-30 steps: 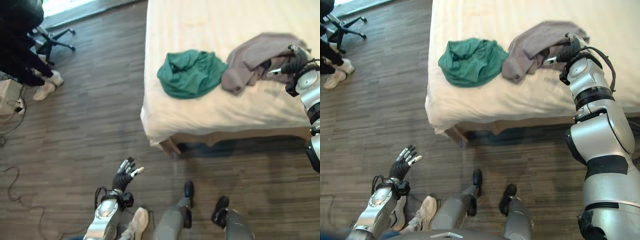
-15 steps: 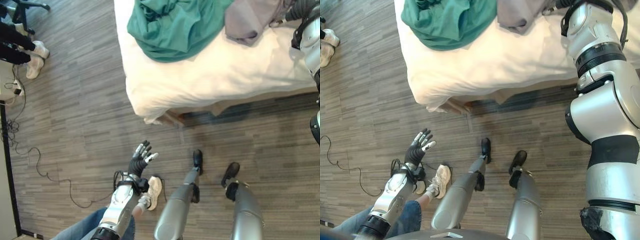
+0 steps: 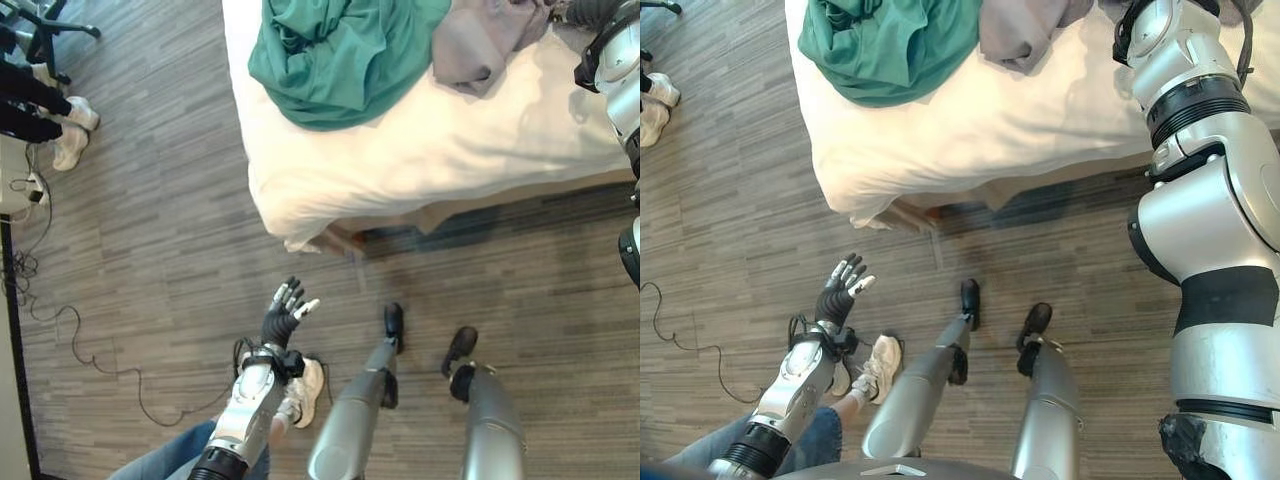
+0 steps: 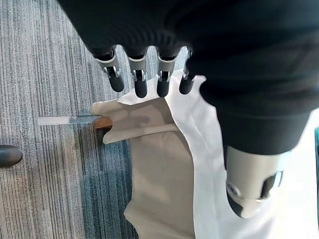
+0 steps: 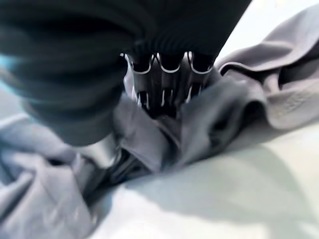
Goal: Pick up bed clothes into laundry basket.
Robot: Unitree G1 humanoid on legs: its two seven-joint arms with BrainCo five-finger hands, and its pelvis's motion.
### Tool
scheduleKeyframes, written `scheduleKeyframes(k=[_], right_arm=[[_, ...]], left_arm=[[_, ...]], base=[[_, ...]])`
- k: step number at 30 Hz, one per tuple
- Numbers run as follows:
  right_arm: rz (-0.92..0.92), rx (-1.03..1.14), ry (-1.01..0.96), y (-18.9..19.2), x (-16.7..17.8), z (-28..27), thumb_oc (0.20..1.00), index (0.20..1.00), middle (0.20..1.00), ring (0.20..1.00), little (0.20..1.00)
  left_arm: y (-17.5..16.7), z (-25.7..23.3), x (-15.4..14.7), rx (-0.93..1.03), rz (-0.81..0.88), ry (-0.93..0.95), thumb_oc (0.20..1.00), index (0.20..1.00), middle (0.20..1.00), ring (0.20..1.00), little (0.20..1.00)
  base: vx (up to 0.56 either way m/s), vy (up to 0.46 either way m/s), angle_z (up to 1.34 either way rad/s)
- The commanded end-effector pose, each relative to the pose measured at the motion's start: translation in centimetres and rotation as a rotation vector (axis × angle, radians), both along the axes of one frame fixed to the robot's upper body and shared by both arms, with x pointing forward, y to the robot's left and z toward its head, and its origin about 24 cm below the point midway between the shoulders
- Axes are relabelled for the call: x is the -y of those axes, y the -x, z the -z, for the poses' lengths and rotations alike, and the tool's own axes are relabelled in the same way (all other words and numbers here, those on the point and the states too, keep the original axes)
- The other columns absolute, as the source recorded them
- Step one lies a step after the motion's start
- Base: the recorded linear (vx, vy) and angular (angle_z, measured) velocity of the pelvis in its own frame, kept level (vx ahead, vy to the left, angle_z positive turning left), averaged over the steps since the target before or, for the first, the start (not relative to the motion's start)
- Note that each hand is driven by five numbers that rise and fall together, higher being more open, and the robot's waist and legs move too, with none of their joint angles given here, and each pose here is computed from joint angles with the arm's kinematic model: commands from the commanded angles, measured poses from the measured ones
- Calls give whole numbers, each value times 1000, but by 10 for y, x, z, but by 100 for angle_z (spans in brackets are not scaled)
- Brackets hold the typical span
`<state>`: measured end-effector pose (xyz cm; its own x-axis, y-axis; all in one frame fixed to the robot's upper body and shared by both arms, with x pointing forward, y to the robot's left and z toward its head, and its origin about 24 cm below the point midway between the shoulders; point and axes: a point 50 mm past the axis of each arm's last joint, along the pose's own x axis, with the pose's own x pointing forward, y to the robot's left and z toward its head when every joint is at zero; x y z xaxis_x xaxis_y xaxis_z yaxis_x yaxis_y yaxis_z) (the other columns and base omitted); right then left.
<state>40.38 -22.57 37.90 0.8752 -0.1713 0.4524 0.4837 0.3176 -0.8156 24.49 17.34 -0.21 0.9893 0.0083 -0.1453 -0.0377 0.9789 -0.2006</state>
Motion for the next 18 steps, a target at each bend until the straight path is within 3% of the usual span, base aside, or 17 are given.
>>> scheduleKeyframes(k=[1,12,17,18], right_arm=[[-22,17,28,6,-7,-21,200,200,200,200,200],[-33,-54,52,-5,-6,13,200,200,200,200,200],[-32,-14,126,0,-15,-6,200,200,200,200,200],[-32,-14,126,0,-15,-6,231,231,231,231,231]], left_arm=[[-22,-27,-6,121,-6,1,1000,1000,1000,1000,1000],[-26,-30,-10,132,-24,-12,1000,1000,1000,1000,1000],[-26,-30,-17,130,-40,-26,1000,1000,1000,1000,1000],[-26,-30,-17,130,-40,-26,1000,1000,1000,1000,1000]], base=[[0,0,0],[0,0,0],[0,0,0],[0,0,0]])
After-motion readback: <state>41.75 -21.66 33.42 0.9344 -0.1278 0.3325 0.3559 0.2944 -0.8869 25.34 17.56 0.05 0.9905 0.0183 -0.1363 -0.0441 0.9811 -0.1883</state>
